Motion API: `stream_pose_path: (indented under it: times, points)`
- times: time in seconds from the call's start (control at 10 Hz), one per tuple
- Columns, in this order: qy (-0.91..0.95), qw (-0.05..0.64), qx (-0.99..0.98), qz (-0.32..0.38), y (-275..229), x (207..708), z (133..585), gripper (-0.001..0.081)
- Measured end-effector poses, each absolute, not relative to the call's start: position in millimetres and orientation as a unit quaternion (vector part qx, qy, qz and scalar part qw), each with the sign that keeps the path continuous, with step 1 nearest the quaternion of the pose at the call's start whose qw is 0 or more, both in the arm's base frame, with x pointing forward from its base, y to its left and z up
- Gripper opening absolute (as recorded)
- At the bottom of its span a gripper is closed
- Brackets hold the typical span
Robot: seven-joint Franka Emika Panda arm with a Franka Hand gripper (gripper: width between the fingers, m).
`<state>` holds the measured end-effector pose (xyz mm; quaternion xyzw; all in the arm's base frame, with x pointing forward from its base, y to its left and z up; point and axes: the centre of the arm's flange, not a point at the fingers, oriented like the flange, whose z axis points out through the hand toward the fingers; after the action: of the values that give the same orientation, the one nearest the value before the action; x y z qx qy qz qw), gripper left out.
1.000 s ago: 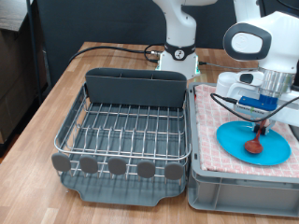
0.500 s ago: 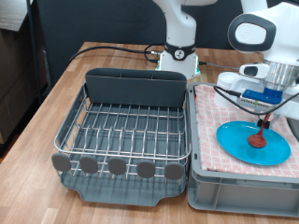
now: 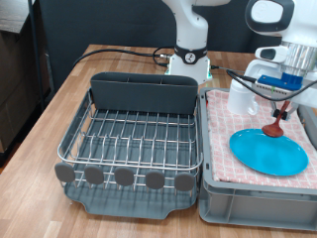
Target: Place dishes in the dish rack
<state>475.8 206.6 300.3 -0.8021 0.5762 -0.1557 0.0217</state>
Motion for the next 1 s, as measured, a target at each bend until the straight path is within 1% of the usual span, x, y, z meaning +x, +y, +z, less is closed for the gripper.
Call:
stream_pose_path:
  times: [0.2,0.5,0.7,1.0]
  points:
    - [0.601,0.022,-0.785,-0.152,195.2,462.4,315.0,0.0077]
    - [0.623,0.011,-0.769,-0.144,188.9,460.4,308.5,0.0077]
    - [0.676,-0.001,-0.727,-0.125,171.3,448.7,301.9,0.0077]
    - [0.727,-0.005,-0.677,-0.112,144.0,426.9,306.4,0.0077]
